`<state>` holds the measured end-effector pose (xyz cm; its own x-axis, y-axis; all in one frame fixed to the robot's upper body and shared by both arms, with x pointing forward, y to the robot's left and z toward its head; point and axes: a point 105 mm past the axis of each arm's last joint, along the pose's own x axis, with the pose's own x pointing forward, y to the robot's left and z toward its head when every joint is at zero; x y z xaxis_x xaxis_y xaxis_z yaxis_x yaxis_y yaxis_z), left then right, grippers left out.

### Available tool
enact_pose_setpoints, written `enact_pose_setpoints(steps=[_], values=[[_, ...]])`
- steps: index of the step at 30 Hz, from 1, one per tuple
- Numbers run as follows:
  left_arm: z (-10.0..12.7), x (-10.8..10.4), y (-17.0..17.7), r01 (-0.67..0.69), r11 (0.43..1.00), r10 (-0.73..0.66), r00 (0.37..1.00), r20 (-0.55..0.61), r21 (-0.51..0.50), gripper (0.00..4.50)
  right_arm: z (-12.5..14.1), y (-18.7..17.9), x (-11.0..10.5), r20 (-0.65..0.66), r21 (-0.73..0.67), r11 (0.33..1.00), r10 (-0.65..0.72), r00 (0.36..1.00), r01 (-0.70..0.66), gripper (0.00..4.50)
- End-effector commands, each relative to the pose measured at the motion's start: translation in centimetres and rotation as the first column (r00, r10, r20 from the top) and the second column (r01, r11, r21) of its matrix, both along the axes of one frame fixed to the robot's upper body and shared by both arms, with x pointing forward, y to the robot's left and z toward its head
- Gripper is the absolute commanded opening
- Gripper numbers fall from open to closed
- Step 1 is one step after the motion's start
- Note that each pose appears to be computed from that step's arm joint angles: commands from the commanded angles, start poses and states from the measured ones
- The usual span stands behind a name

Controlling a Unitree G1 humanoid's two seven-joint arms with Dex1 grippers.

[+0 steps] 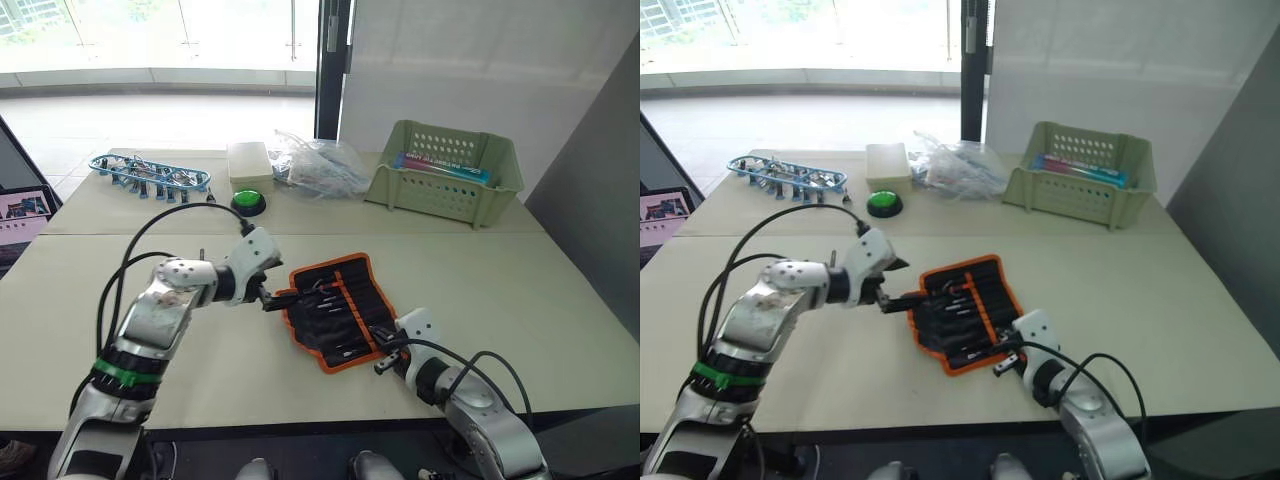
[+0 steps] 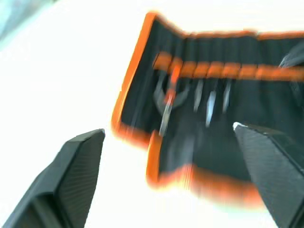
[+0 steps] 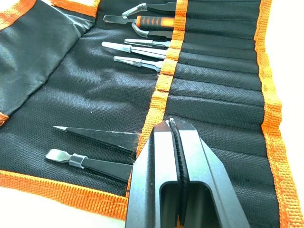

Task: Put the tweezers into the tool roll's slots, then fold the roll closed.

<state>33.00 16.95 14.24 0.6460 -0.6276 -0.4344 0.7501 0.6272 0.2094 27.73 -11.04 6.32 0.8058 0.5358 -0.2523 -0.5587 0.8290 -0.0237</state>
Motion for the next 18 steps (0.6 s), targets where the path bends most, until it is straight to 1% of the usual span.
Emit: enact_pose_setpoints(steps=[1, 4, 6, 8, 10, 12, 14, 18], values=[[0.8, -1.6, 4.3, -0.157, 0.987, 0.158, 0.985, 0.071, -0.017, 4.45, -2.2, -0.6, -0.5, -0.086, -0.031, 0.999, 0.003, 0.996, -0.006, 0.00], [0.3, -3.6, 8.1, -0.313, 0.947, 0.319, 0.942, 0.105, -0.066, 4.45, -2.2, -0.8, -0.4, -0.088, -0.036, 0.999, 0.012, 0.996, -0.015, 0.00], [-0.6, -5.7, 10.6, -0.421, 0.901, 0.432, 0.893, 0.124, -0.106, 4.45, -2.2, -1.0, -0.4, -0.093, -0.038, 0.999, 0.017, 0.996, -0.021, 0.00], [-1.6, -8.1, 12.4, -0.496, 0.856, 0.514, 0.845, 0.143, -0.147, 4.45, -2.4, -1.2, -0.3, -0.101, -0.038, 0.999, 0.022, 0.995, -0.026, 0.00], [-2.5, -9.9, 13.5, -0.541, 0.828, 0.559, 0.815, 0.155, -0.144, 4.45, -2.5, -1.4, -0.3, -0.107, -0.040, 0.999, 0.029, 0.994, -0.034, 0.00], [-3.0, -11.5, 14.3, -0.590, 0.787, 0.614, 0.775, 0.145, -0.182, 4.45, -2.6, -1.5, -0.3, -0.113, -0.043, 0.998, 0.035, 0.993, -0.041, 0.00], [-3.3, -12.9, 15.0, -0.633, 0.744, 0.664, 0.735, 0.134, -0.214, 4.45, -2.7, -1.7, -0.3, -0.117, -0.045, 0.998, 0.040, 0.992, -0.045, 0.00], [-3.4, -15.1, 14.9, -0.672, 0.691, 0.715, 0.690, 0.114, -0.267, 4.45, -2.8, -1.7, -0.1, -0.120, -0.042, 0.998, 0.045, 0.992, -0.051, 0.00]])
